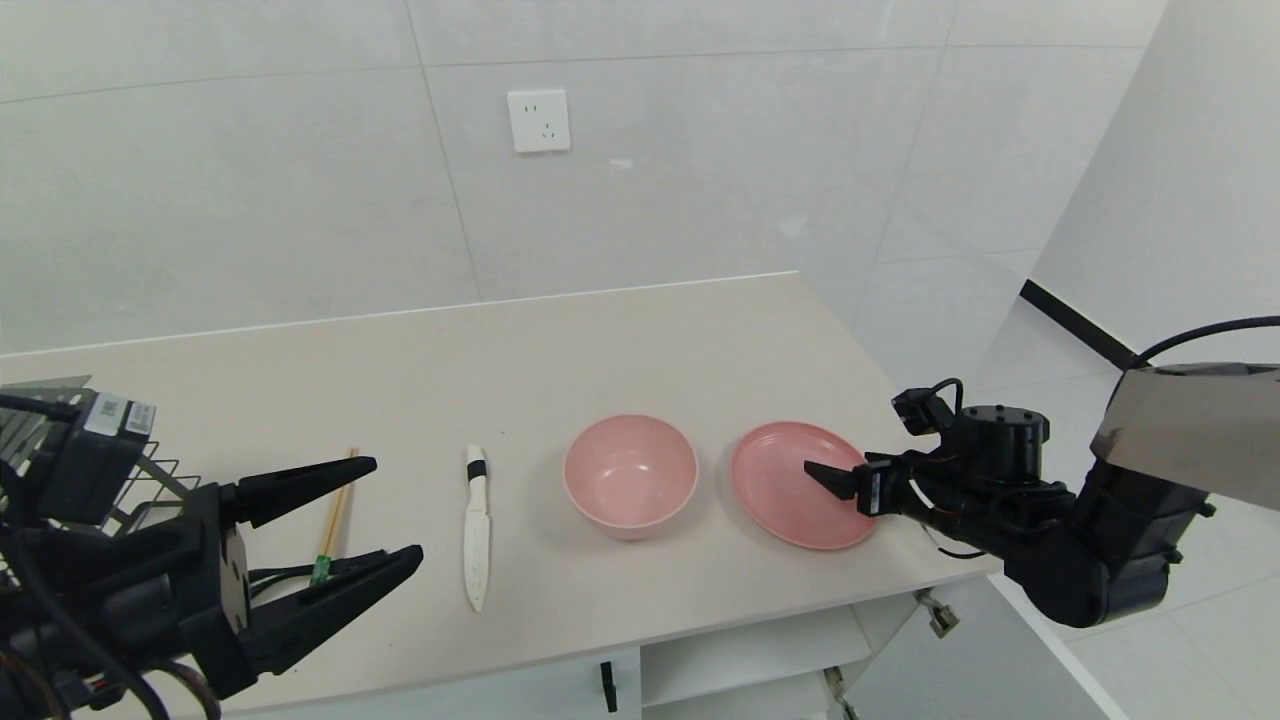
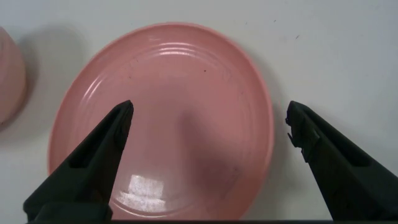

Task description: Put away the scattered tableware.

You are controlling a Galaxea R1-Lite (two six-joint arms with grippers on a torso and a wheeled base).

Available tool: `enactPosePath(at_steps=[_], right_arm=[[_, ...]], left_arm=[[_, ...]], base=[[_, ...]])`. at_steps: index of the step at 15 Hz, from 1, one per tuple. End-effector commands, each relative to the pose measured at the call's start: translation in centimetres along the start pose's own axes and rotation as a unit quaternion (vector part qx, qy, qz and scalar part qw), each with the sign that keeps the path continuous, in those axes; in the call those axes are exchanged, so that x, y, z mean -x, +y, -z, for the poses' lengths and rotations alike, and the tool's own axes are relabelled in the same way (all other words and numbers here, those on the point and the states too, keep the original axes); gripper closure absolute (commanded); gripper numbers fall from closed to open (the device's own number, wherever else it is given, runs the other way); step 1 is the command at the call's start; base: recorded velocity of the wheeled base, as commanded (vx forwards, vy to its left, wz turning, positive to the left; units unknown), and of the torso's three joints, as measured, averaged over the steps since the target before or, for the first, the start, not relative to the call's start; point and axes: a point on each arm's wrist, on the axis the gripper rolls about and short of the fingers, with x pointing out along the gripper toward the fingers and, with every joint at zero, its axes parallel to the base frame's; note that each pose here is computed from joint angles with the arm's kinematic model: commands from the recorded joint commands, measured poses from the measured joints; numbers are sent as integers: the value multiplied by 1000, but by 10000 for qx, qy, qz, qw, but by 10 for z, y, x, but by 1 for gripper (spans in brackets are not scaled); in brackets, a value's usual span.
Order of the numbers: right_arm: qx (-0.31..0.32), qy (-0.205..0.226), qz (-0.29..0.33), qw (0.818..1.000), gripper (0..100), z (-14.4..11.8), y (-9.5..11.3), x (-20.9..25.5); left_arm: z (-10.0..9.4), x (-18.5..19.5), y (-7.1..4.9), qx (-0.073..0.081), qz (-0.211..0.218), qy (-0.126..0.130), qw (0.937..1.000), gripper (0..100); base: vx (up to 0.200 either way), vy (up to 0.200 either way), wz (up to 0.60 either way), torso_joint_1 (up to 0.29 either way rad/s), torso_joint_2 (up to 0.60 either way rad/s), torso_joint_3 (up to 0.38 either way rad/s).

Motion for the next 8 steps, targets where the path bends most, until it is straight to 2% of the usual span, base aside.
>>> enactPosePath(at_steps=[1, 8], right_arm=[[1, 70, -25, 10000, 0, 4, 2, -1], [33, 185, -114, 9998, 0, 11, 9, -5]], left_arm=[[0, 0, 0, -2, -3, -5, 10000, 0], [0, 0, 0, 2, 5, 2, 10000, 0]], base=[[0, 0, 0, 0, 0, 0], [0, 0, 0, 0, 0, 0]])
